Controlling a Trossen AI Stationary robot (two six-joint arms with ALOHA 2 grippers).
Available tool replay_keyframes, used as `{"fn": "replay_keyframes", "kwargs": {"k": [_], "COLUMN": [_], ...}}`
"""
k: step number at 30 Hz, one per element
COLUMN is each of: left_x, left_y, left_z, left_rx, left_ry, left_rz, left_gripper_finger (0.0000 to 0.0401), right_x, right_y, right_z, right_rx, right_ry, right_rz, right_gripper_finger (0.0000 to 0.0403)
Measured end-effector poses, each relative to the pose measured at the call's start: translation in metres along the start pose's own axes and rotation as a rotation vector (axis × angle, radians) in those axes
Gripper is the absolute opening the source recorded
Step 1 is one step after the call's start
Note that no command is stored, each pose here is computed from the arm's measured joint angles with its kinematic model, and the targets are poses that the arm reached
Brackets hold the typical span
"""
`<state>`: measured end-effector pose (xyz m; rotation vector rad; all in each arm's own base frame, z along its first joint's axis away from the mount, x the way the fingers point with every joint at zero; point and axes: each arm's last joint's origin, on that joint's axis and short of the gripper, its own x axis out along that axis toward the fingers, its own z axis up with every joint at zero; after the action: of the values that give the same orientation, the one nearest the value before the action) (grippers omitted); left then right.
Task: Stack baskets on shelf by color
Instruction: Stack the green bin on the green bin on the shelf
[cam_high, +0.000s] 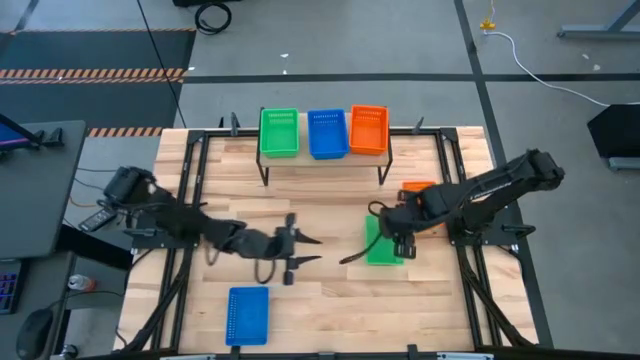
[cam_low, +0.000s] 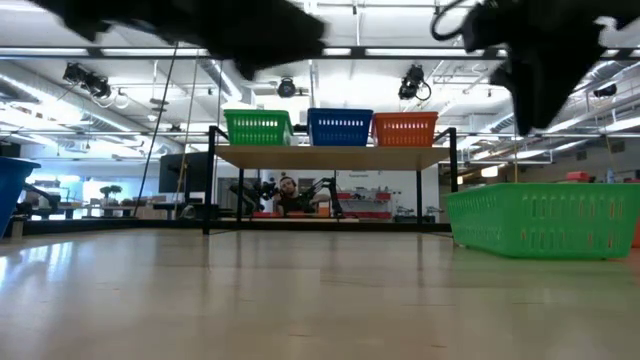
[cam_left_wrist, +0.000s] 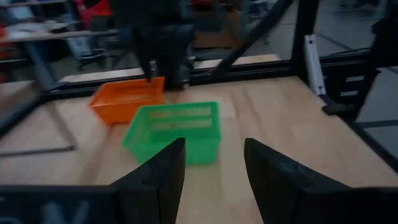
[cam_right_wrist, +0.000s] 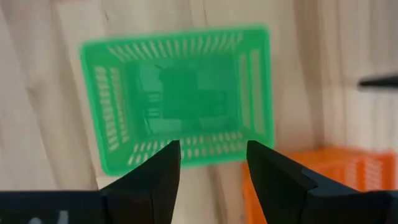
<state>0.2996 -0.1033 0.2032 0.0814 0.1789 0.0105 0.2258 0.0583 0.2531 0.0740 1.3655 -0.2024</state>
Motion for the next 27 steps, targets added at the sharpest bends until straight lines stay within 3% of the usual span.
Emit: {"fn": "replay_keyframes", "kwargs": {"k": [7, 15, 18, 22, 27], "left_x": [0.069, 0.139, 0.156, 0.169, 0.174], "left_y": [-0.003, -0.002, 0.001, 0.002, -0.001], "left_z": [0.016, 0.027, 0.019, 0.008, 0.013], "left_rx": [0.034, 0.101, 0.101, 0.073, 0.076], "left_ry": [0.025, 0.203, 0.284, 0.387, 0.401], "left_rz": [-0.163, -0.143, -0.151, -0.295, -0.351], "left_gripper_finger": [0.0171, 0.0171, 0.0171, 0.0171, 0.0172], "right_x": [0.011, 0.006, 0.004, 0.003, 0.006], "right_y": [0.008, 0.015, 0.017, 0.018, 0.015], "right_z": [-0.036, -0.068, -0.076, -0.085, -0.092], "right_rx": [0.099, 0.205, 0.236, 0.262, 0.282], "right_ry": [0.021, -0.058, -0.085, -0.115, -0.147], "right_rz": [-0.05, -0.056, -0.06, -0.088, -0.148], "right_gripper_finger": [0.0189, 0.0188, 0.0188, 0.0188, 0.0187]}}
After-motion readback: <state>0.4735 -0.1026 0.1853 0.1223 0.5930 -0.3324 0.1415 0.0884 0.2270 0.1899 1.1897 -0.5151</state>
